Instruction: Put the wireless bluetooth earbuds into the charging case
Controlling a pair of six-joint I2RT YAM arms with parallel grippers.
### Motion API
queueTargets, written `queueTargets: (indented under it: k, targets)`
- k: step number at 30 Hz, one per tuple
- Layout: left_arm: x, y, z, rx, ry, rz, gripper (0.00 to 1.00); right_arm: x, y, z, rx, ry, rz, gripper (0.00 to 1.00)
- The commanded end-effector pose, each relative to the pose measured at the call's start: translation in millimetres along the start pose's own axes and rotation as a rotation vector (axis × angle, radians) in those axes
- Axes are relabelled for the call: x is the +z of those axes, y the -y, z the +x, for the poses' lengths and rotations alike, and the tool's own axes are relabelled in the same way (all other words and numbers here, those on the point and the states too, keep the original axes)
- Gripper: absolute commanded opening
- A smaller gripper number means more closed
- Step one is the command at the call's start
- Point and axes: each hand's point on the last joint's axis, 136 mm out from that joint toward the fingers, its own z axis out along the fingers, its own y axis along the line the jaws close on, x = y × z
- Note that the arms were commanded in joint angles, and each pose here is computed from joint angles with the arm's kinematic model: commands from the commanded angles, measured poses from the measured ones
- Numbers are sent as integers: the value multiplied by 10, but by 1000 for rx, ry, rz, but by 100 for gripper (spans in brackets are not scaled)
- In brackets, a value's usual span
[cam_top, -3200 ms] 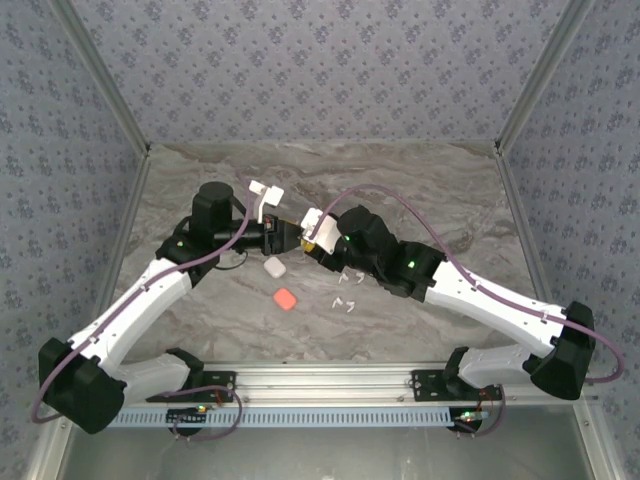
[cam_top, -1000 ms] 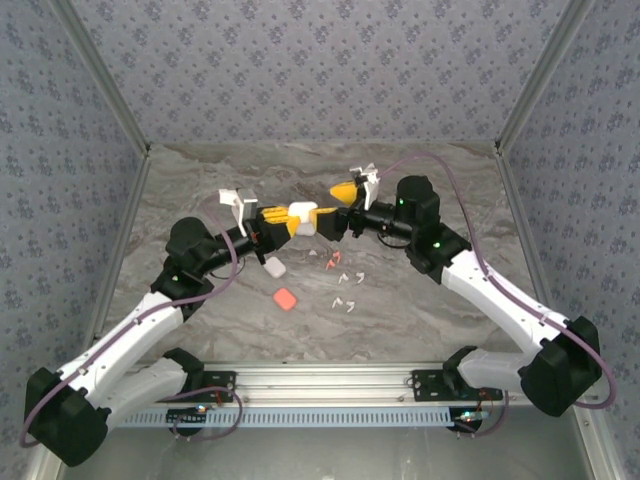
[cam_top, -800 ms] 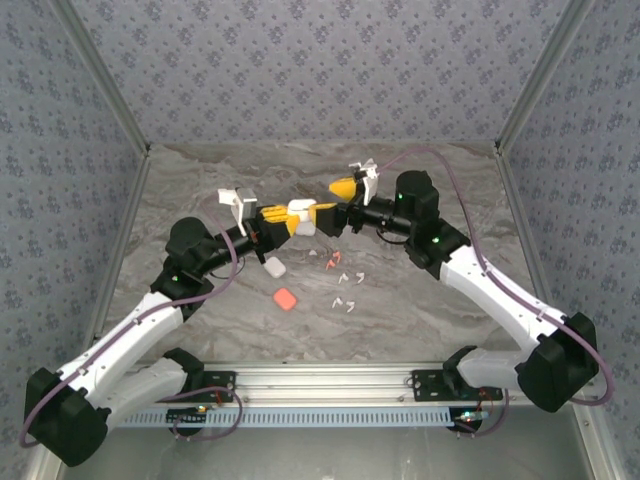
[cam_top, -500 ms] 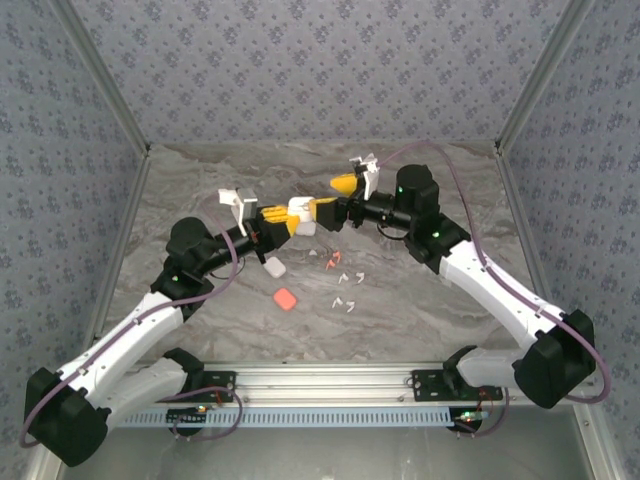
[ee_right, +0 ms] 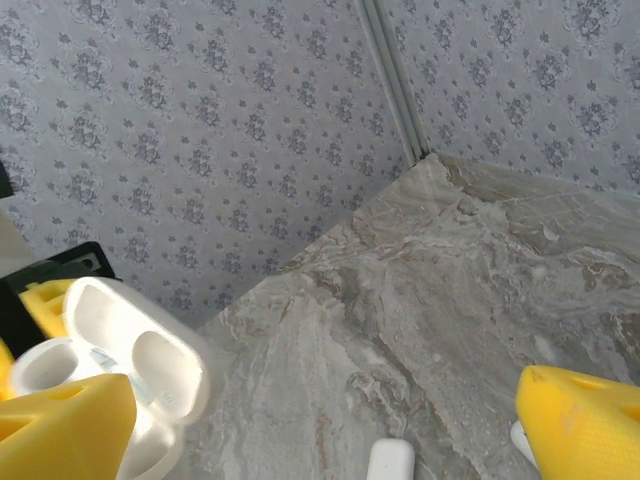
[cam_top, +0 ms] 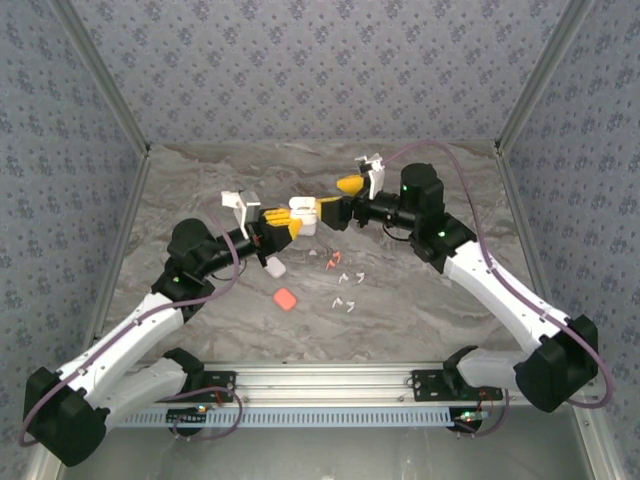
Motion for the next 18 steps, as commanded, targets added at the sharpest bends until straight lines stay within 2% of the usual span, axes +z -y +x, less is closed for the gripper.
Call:
queueTargets:
  k: [1,5,9,14,18]
  targets:
    - [-55,52,-48,53,31,3,0,-261,-62,-113,22,1,70,100]
    - [-97,56,-7,76,43,2,0,-475,300,303,183,-94,298,95]
    - [-147,83,7,98,51,4,0,-666,629,900,351,-204,485,85]
    - [-195,135,-5,121,51,13,0,-759,891,1583,469,-400,643,73]
    - [-225,159,-19,134,52,13,0,-705,1037,1968,506,-538,692,67]
